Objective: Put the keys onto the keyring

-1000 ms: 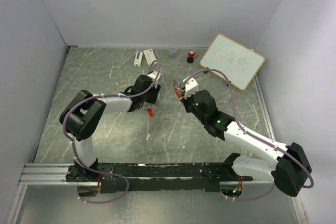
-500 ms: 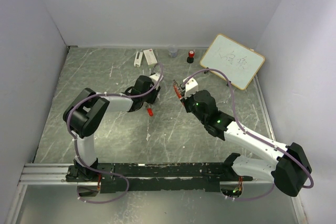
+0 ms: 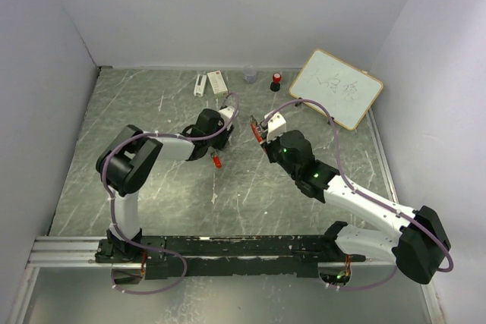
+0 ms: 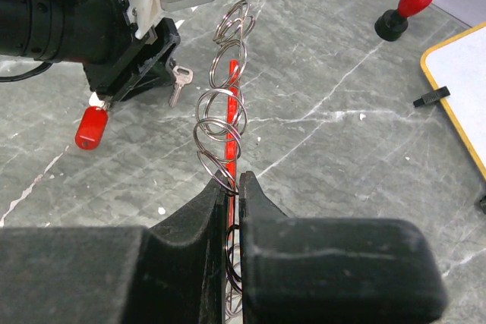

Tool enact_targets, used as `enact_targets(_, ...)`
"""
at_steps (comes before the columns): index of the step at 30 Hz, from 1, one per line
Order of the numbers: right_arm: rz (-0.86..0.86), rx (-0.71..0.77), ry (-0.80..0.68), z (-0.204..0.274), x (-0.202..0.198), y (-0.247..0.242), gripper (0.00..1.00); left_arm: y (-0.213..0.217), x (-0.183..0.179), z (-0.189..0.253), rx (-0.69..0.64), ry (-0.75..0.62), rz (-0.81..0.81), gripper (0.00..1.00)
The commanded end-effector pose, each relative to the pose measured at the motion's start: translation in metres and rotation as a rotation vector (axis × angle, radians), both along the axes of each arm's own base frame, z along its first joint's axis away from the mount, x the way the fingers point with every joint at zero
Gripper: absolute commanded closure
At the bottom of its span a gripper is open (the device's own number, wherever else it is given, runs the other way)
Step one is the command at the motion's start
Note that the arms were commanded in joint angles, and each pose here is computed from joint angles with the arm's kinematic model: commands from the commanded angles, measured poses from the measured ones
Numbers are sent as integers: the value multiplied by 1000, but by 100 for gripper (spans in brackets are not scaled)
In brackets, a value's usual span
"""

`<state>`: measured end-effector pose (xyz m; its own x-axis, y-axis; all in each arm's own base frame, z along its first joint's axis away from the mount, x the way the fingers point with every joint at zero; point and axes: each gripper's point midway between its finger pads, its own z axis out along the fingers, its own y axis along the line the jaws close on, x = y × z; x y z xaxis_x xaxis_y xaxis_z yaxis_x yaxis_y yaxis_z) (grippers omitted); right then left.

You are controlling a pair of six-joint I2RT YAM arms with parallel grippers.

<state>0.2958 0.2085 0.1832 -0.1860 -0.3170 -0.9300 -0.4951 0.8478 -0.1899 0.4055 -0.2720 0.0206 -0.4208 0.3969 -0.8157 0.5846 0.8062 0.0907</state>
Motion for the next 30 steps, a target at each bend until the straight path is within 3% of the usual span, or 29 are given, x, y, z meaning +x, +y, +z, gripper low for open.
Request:
enact_targets(1,-6,13,-26,4,4,0,100,-8,18,13,-8,-60,-13,52)
enact_targets(21,-6,9,-19,1,6,0,100,-11,22,8,1,-60,-29,59)
enact_targets(24,-5,11,-17,1,6,0,100,-11,23,10,-4,-61,-28,66)
enact_targets(28,-7,9,-16,1,5,-1,100,-12,22,12,-12,-49,-26,87)
enact_targets(30,-11,12,-22,3,5,-2,100,-11,22,16,-19,-52,-19,90)
